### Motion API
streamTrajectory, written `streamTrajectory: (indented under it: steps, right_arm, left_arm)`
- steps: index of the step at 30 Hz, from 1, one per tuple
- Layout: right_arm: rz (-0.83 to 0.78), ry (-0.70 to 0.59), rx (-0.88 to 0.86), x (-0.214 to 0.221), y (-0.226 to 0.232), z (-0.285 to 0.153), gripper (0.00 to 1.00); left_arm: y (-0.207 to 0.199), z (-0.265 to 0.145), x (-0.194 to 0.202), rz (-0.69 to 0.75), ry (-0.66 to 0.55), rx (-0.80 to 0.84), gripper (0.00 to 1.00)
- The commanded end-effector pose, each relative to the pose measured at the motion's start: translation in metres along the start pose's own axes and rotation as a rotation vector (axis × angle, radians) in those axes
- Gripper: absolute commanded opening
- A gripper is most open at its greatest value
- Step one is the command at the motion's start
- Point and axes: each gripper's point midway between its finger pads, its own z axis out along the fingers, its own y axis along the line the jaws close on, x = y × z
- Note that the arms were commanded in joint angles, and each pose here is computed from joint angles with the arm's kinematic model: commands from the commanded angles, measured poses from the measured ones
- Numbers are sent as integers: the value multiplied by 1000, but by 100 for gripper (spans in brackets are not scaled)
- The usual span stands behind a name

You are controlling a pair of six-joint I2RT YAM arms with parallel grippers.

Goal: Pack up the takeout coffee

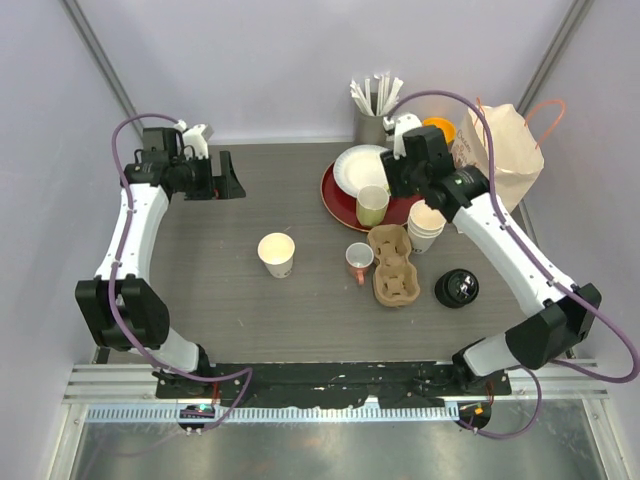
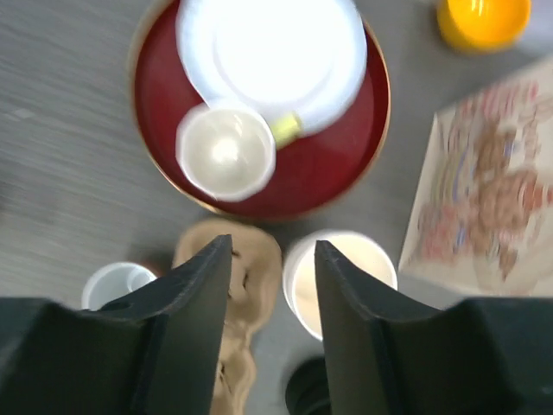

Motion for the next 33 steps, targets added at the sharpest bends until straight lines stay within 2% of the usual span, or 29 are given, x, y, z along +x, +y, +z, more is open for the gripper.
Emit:
streamTrajectory:
  steps: [1, 4, 9, 13, 18, 25, 33]
  right_arm:
    - [101, 214, 76, 71, -26, 4, 55]
    - [121, 262, 107, 88, -42, 14, 56]
    - [124, 321, 60, 104, -36, 32, 54]
    - [103, 379, 113, 120, -46, 43, 44]
    - [109, 390, 85, 122, -42, 47, 42]
    - [109, 414, 77, 129, -40, 47, 27]
    - [104, 426, 81, 132, -39, 48, 25]
  left_arm:
    - [-1, -7, -10, 40, -45, -5, 98]
    - [-2, -6, -10, 33, -41, 5, 98]
    - [0, -3, -8, 26, -32, 3, 98]
    - [0, -2, -8, 24, -31, 2, 98]
    - [1, -1, -8, 20, -30, -1, 98]
    - [3, 2, -7, 12, -20, -1, 98]
    - [1, 1, -8, 6, -20, 5, 98]
